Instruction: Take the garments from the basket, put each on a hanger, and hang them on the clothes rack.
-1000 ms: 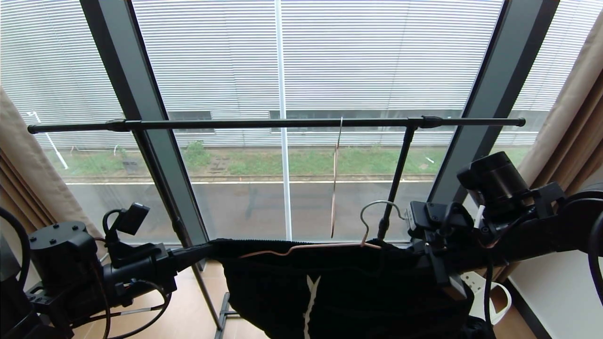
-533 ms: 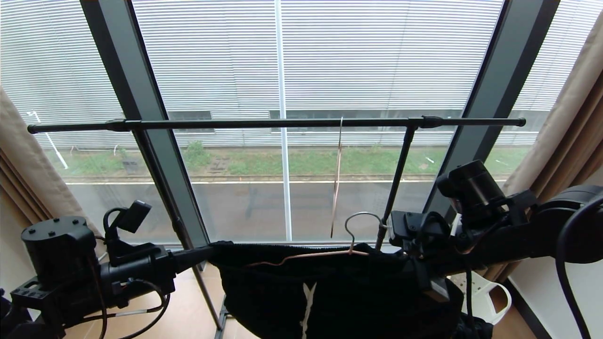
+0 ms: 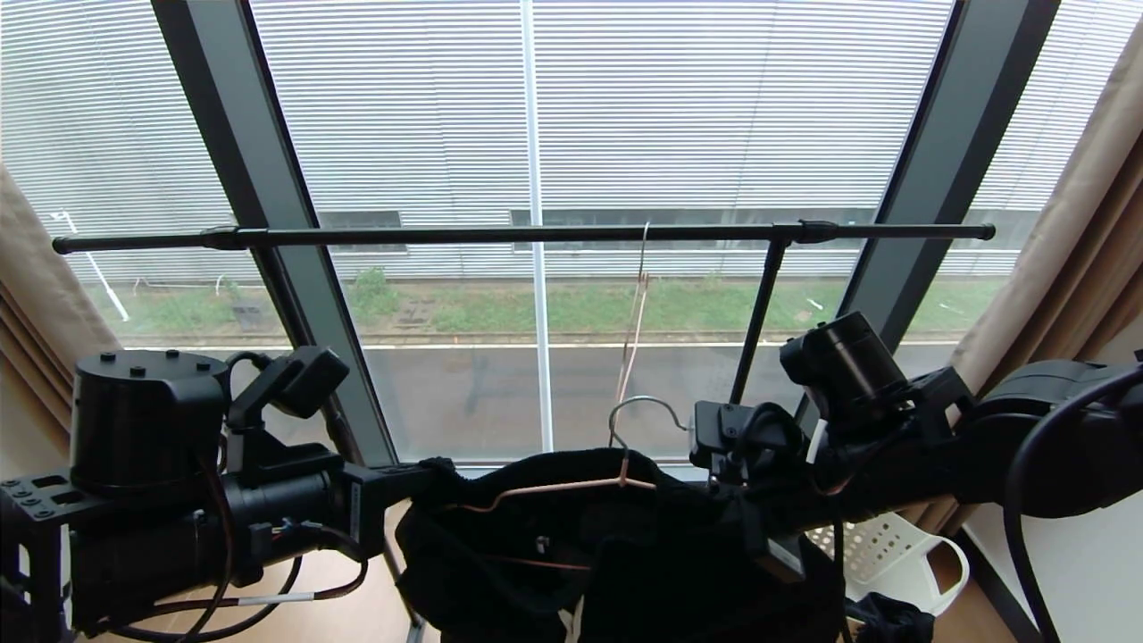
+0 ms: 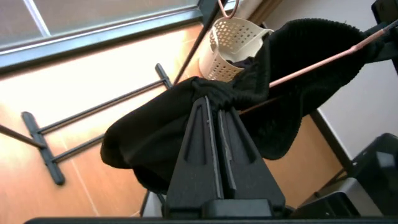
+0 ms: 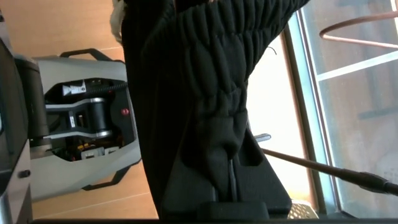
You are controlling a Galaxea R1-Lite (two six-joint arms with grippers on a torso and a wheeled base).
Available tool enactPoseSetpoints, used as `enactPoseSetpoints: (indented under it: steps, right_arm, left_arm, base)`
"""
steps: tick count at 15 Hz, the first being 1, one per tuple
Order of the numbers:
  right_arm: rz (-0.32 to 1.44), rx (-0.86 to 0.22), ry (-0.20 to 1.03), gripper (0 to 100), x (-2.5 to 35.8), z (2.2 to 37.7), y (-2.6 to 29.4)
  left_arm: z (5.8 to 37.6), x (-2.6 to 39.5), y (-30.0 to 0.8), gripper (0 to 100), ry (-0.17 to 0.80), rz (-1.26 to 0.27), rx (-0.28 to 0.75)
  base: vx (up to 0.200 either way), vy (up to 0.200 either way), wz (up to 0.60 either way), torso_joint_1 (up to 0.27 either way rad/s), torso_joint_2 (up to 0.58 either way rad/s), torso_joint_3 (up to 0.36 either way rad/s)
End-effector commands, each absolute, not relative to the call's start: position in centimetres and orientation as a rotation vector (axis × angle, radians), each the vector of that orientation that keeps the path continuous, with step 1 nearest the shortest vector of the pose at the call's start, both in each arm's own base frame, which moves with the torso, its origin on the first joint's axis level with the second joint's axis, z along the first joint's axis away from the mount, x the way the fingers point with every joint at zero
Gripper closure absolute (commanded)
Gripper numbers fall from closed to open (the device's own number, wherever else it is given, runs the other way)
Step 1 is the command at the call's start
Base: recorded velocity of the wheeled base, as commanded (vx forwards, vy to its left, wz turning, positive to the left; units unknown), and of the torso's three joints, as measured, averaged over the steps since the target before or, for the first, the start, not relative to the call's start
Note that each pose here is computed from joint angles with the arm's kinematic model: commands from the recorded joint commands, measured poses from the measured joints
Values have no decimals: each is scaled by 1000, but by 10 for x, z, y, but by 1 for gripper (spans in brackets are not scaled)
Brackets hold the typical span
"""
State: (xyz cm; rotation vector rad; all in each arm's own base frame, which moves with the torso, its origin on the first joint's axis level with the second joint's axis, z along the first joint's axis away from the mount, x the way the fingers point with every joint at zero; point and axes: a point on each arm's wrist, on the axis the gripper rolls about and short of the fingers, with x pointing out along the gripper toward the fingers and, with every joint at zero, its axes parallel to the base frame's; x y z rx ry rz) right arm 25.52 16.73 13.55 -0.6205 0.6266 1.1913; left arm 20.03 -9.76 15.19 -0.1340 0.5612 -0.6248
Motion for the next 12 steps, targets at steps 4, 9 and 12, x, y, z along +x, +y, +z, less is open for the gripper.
enactPoseSetpoints:
  steps: [4,9,12]
  right_arm:
    - [1093,-645,666,100,249,133,181]
    - [1046,-684,685,100,248,129,182]
    - [991,-739,702,100,247,122,188]
  left_arm:
    - [163,190,-119,100,516,-616,-104]
    - [170,195,-120,100,501,-592,-146]
    - [181,200,-123,100,518,-563,-246]
  base:
    - [0,0,0,0,0,0]
    - [0,0,0,0,0,0]
    - [0,0,0,0,0,0]
